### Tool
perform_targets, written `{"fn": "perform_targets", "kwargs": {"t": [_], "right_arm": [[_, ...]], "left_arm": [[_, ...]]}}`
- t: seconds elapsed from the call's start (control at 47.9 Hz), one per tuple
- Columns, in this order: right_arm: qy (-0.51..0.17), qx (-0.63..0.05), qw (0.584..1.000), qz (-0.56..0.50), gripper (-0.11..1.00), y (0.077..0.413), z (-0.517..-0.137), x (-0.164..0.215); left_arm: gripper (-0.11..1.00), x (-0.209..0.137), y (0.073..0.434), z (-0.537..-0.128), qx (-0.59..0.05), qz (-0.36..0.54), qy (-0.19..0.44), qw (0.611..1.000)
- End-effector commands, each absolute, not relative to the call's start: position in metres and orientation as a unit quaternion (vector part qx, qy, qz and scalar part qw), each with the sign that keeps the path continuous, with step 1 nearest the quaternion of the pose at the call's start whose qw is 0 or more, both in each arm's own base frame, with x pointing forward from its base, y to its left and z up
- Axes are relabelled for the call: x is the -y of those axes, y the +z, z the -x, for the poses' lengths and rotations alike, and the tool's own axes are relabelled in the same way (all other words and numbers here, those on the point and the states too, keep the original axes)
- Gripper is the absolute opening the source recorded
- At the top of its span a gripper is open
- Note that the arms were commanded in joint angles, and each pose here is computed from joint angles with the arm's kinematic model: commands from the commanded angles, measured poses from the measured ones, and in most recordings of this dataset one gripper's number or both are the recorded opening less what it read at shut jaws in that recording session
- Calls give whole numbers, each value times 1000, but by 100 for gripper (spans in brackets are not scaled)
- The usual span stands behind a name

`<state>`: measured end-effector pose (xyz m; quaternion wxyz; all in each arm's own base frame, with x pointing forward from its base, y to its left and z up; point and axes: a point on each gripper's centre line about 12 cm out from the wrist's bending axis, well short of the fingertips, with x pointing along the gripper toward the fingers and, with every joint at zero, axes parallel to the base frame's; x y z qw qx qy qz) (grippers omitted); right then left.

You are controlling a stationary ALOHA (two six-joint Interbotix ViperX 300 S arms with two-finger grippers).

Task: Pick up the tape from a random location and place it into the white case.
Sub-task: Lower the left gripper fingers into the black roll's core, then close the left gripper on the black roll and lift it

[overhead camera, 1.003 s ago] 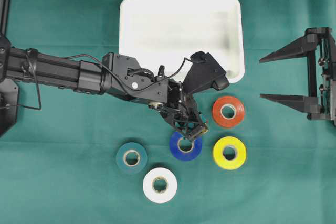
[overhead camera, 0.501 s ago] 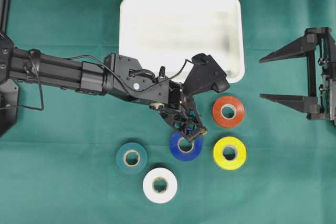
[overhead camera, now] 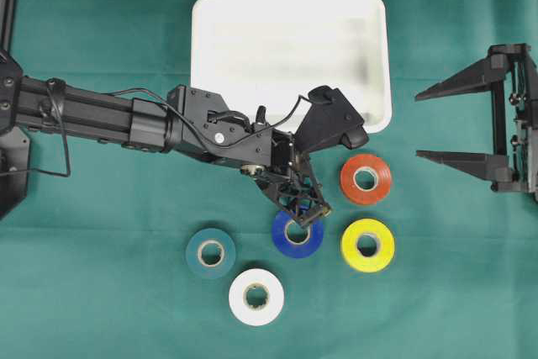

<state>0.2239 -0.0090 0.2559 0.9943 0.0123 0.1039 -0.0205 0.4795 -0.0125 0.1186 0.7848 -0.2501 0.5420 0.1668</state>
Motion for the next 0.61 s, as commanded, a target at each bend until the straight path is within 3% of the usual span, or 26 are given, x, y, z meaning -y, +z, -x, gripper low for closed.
{"fn": "perform_targets", "kwargs": {"t": [0.0,0.585], "right_arm": [[-21,-91,996,-11,93,265,-227,9],[-21,-92,995,-12,93,265,-227,9]], "left_arm": [[18,15,136,-485,-524,252,159,798],[18,19,196,-477,-485,252,142,825]]}}
